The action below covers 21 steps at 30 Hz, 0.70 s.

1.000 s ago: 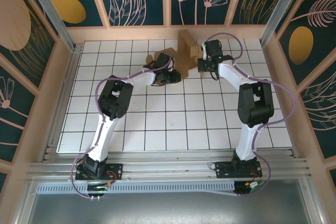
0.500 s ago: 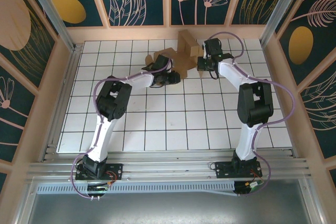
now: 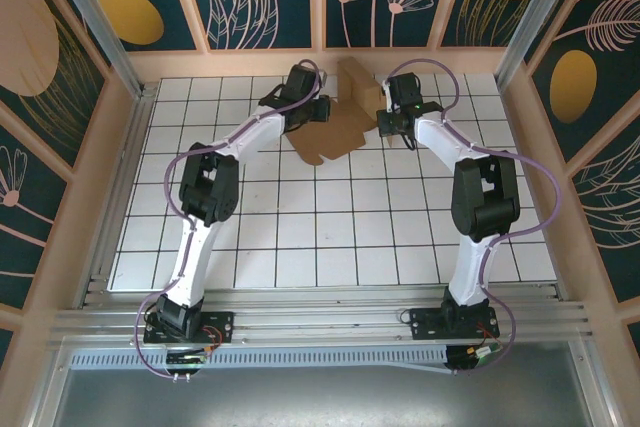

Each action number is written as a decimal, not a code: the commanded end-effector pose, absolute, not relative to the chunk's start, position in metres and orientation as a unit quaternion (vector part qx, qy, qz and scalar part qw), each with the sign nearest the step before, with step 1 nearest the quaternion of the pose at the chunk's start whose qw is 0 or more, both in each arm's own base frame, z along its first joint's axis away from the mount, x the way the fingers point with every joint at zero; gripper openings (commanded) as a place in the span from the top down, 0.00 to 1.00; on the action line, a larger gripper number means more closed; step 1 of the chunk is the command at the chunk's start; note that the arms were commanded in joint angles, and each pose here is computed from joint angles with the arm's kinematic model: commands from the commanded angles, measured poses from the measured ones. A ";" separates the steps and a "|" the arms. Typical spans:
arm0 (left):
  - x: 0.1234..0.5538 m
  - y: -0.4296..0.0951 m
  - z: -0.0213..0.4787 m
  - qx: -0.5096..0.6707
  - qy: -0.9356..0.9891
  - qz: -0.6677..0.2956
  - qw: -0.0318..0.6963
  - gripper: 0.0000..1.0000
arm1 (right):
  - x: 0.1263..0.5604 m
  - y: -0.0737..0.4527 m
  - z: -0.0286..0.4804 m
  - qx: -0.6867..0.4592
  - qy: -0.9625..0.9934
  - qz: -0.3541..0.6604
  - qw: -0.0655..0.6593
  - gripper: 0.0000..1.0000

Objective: Fold the paper box

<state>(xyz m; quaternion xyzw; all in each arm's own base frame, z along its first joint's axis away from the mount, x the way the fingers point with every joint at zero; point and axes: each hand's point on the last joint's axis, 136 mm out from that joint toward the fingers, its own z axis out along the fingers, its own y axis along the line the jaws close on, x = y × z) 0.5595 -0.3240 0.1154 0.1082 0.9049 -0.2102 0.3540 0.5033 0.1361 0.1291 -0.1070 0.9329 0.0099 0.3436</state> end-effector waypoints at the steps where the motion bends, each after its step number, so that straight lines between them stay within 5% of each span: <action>1: 0.521 -0.340 0.048 0.187 0.924 -0.231 0.240 0.87 | 0.499 0.144 0.122 -0.137 0.934 0.012 0.330 0.93; 8: 0.480 -0.370 0.038 0.213 0.891 -0.358 0.182 0.89 | 0.500 0.146 0.118 -0.132 0.938 0.017 0.321 0.93; 15: 0.481 -0.347 -0.026 0.182 0.930 -0.285 0.145 0.92 | 0.503 0.150 0.123 -0.098 0.942 0.039 0.318 0.93; 21: 0.467 -0.360 -0.033 0.163 0.917 -0.343 0.121 0.92 | 0.510 0.174 0.131 0.033 0.945 0.145 0.291 0.91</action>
